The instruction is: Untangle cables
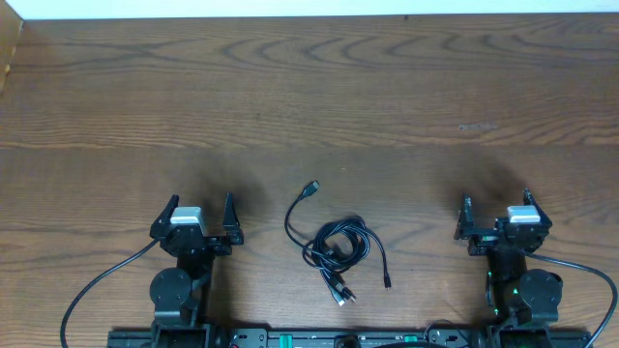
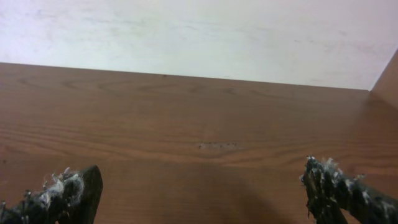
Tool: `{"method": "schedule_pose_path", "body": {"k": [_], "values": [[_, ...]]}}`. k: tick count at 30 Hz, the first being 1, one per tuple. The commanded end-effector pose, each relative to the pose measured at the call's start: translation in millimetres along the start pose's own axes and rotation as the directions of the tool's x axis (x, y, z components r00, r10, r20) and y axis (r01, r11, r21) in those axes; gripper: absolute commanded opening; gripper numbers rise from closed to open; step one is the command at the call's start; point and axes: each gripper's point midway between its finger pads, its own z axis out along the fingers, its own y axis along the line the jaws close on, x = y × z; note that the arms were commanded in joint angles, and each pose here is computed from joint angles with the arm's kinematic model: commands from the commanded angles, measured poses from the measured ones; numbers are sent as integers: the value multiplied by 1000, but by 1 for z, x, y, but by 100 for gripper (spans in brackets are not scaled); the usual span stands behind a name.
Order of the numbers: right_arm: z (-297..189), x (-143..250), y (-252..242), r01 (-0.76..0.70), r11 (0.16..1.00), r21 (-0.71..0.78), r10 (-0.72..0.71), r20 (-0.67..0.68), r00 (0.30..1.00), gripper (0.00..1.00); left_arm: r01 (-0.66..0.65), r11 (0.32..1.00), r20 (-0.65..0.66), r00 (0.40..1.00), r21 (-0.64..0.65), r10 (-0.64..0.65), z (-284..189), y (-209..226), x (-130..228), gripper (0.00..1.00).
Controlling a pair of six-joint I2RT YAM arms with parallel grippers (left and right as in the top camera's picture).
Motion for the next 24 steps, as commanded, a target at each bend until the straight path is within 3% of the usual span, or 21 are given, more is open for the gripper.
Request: {"method": "schedule_pose_path", "body": {"k": [1, 24], "values": [[0, 0, 2, 13, 1000, -10, -13, 0, 1000, 99, -4, 1000, -48, 999, -30, 2, 0, 6, 15, 97], [0, 1, 2, 13, 1000, -10, -13, 0, 1000, 99, 27, 1000, -63, 998, -15, -28, -1, 3, 15, 97]]}}
